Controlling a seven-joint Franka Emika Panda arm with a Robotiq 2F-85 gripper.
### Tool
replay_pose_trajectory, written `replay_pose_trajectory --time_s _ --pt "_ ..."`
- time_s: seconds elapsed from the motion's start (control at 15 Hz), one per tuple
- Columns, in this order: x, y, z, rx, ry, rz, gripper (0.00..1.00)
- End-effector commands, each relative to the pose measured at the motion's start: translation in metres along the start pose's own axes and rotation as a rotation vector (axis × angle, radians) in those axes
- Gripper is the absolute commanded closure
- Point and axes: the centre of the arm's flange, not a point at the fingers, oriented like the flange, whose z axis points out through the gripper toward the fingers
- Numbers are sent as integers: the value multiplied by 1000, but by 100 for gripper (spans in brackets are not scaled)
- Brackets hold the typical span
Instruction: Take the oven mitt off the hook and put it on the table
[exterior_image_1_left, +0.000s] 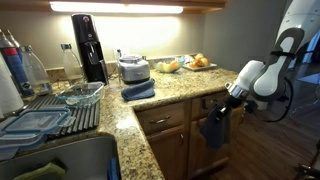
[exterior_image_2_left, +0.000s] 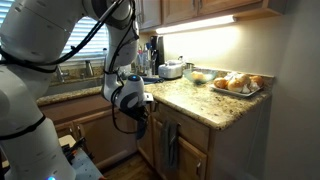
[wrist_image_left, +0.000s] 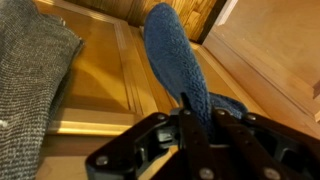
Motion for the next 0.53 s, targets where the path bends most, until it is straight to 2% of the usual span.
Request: replay_pose_trajectory --time_s 0.0,0.47 --pt "16 -10 -61 -49 -8 -25 93" --pt "79 -28 -129 -110 -8 -55 93"
